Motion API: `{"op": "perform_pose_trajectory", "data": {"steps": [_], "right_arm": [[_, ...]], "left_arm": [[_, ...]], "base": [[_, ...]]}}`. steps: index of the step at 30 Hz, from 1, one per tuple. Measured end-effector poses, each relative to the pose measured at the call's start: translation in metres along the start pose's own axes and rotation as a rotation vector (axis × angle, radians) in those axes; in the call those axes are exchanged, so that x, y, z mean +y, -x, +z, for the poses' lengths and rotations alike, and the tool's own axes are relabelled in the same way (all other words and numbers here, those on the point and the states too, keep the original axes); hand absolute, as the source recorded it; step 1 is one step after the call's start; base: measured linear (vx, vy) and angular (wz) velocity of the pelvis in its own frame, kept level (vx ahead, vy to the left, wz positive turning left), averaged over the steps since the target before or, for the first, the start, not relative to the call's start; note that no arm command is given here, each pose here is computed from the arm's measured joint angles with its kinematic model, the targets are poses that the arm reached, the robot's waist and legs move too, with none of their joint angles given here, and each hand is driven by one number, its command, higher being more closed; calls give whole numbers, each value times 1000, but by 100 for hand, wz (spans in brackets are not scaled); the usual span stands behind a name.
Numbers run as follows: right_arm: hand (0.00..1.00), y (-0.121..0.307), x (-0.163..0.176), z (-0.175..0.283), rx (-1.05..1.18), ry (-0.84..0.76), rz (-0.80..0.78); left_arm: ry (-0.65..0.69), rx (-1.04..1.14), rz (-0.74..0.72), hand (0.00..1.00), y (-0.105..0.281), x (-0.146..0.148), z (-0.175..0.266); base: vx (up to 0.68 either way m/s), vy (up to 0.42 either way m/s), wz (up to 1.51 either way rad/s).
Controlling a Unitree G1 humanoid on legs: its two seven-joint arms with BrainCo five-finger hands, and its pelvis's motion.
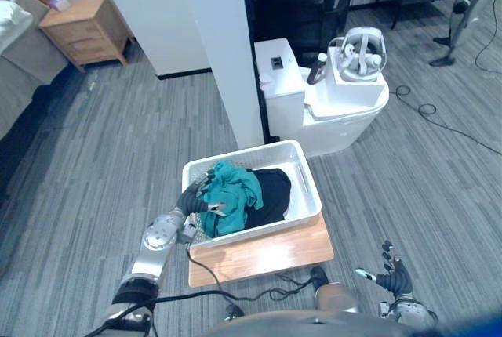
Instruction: Tidy the bed and pick cloth on bed and put in laundry
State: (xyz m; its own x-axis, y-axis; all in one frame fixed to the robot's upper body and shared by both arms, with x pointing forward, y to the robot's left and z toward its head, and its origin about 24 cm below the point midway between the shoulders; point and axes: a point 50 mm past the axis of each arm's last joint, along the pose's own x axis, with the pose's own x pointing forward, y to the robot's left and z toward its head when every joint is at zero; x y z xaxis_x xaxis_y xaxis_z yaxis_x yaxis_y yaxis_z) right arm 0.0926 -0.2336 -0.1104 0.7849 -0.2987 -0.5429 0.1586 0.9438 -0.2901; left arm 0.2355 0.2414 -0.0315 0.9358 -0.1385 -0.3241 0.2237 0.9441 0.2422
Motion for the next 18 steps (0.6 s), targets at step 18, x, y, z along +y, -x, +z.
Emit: {"op": "perform_pose_trajectory", "data": {"steps": [18], "right_arm": [[0,22,-16,-56,266,-51,-39]], "left_arm": [[571,290,605,0,106,33,-106]], "base": [[42,4,15]]}}
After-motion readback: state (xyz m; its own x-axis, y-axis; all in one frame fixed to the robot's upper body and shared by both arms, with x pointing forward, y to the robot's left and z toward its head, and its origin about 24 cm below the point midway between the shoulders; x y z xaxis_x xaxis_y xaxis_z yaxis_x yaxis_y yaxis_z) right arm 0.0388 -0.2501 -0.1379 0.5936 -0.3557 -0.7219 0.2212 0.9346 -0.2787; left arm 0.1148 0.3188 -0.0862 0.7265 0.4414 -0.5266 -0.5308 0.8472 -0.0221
